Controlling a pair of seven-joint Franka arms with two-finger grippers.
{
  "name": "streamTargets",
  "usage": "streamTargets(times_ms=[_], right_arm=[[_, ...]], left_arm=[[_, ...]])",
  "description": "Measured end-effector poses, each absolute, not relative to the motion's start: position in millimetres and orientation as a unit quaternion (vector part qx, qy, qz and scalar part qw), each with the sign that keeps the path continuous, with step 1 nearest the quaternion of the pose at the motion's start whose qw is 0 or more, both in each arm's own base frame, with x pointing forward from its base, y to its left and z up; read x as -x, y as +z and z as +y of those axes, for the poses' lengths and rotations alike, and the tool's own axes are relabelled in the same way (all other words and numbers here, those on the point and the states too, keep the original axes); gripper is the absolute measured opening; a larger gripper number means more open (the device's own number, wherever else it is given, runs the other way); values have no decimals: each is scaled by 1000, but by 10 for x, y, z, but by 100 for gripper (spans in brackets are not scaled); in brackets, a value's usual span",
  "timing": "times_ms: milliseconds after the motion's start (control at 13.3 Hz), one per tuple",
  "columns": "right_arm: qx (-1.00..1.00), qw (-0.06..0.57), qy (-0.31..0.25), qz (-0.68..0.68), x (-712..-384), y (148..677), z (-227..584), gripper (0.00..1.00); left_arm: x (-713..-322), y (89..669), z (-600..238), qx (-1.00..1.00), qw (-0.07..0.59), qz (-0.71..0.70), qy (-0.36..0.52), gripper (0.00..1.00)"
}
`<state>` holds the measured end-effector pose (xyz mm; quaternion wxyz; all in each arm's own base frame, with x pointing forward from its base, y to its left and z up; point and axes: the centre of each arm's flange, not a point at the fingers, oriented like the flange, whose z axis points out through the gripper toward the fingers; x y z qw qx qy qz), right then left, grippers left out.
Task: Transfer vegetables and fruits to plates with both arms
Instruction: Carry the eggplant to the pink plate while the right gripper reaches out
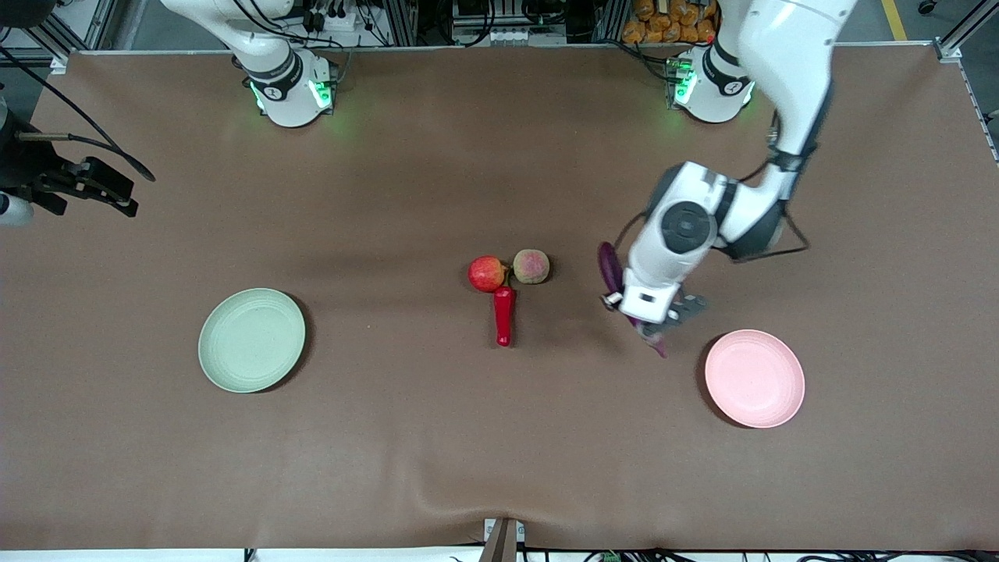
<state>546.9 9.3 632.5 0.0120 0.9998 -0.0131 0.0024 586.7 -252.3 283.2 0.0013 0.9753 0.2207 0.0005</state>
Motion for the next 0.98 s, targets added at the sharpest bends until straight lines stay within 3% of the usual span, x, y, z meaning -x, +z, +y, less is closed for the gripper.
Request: streamTargets(times_ms=[452, 678, 979], right_arm=[[-999, 8, -45, 1, -5828, 5659, 143, 100], [-998, 1, -51, 21, -5974, 5391, 507, 100], [-997, -22, -44, -64, -6114, 4919, 1544, 100]], left_arm=[[-6776, 2966, -500, -983, 6, 182, 26, 37], [-6981, 2645, -262, -986, 9, 167, 18, 37], [-7013, 2290, -253, -987, 10, 163, -2, 37]])
